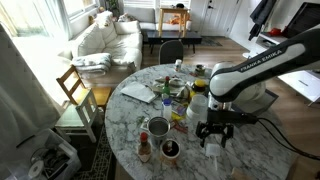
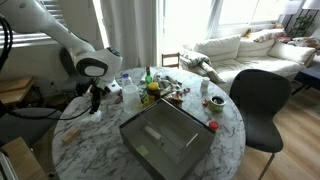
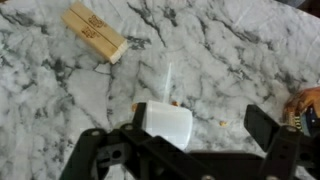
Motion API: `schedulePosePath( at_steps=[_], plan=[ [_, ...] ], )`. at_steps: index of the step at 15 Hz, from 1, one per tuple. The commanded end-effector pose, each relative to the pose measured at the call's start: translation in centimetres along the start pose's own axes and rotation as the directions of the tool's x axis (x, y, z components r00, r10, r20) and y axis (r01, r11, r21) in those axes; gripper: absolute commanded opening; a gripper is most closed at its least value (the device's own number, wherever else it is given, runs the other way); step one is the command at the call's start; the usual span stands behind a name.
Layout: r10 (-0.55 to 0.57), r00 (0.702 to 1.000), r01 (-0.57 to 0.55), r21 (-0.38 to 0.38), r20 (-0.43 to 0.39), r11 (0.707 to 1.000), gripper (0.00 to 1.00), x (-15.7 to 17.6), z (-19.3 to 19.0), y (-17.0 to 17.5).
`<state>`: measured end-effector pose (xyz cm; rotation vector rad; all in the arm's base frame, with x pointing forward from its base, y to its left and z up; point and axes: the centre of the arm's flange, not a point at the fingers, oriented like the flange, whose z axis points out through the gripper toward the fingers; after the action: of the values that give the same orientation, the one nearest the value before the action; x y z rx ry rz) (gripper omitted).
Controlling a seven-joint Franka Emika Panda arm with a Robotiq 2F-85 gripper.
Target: Flip the measuring cup upside down and place a wooden block on top of it
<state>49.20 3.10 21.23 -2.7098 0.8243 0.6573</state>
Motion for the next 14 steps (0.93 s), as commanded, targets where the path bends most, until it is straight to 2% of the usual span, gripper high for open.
schedulePosePath(
  at_steps=[1,2,4,7,10,14],
  plan=[
    [-0.028,0.999,0.028,-0.006,0.035,1.000,1.00,0.2,0.2,0.1],
    [-0.029,0.998,0.031,-0.040,0.058,0.999,1.00,0.3,0.3,0.3],
    [-0.063,0.989,0.071,-0.056,0.137,0.996,1.00,0.3,0.3,0.8],
    [-0.186,0.959,0.215,-0.119,0.215,0.969,1.00,0.5,0.1,0.8],
    [-0.252,0.928,0.317,-0.225,0.275,0.921,1.00,1.3,0.2,-0.6],
    [-0.365,0.887,0.446,-0.322,0.284,0.835,1.00,1.5,1.4,-3.4]
  ],
)
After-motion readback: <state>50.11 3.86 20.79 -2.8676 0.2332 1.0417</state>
